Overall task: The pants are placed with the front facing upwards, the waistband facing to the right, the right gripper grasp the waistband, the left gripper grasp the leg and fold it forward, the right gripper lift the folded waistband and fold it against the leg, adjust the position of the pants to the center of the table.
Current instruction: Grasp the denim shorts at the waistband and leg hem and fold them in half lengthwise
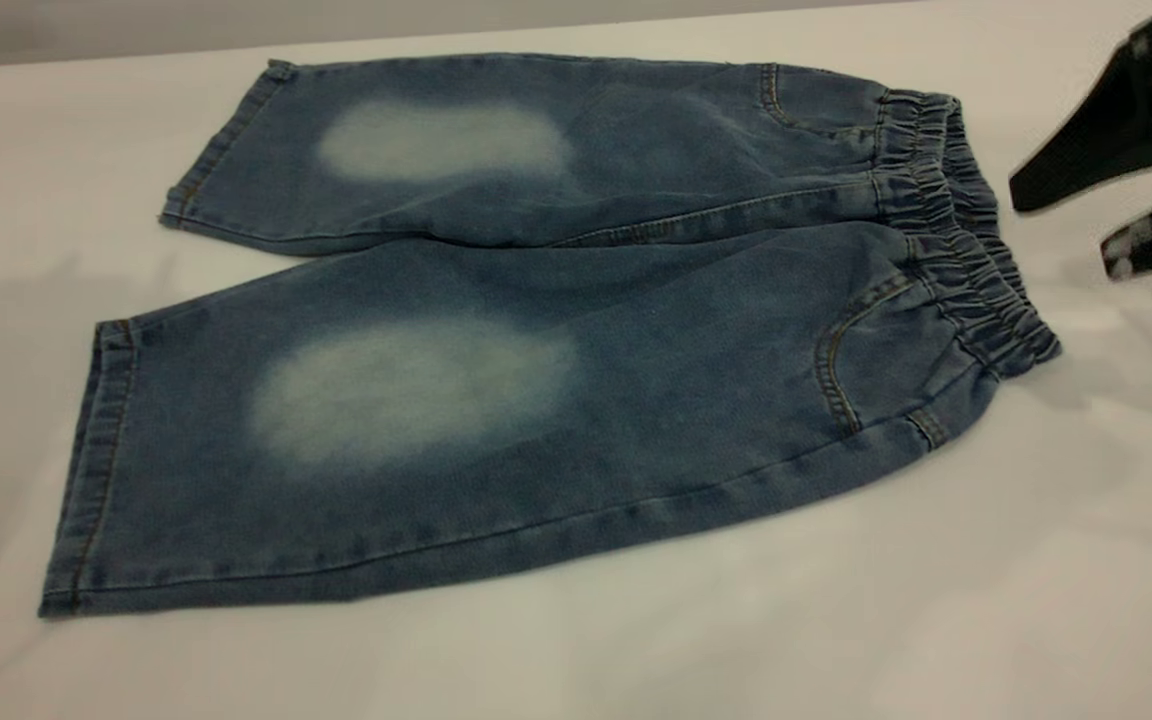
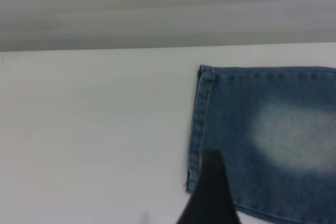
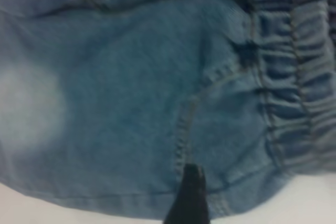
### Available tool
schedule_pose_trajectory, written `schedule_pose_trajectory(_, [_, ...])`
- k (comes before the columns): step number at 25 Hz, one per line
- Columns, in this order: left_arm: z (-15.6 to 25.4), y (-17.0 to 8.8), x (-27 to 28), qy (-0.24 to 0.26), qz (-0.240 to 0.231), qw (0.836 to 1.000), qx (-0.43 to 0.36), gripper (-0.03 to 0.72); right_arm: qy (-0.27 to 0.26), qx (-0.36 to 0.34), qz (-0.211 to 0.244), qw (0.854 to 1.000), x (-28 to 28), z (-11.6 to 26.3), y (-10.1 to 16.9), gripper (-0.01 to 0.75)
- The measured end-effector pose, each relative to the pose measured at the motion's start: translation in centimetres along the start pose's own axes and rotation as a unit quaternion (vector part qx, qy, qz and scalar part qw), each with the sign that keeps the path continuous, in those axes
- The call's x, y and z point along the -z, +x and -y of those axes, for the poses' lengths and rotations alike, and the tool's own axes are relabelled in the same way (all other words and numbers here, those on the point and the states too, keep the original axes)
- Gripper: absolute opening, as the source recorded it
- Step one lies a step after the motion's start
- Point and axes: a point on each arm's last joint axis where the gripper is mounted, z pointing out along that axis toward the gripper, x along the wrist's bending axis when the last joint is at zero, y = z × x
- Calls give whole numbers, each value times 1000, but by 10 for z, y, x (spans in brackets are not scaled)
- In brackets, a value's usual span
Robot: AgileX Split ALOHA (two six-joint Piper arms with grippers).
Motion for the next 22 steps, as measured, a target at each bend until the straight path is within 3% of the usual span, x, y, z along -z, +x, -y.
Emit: schedule_pose_trajectory(22, [0, -1, 0, 0, 3, 1000, 11, 510, 24, -21, 16, 999, -24, 8, -22, 573])
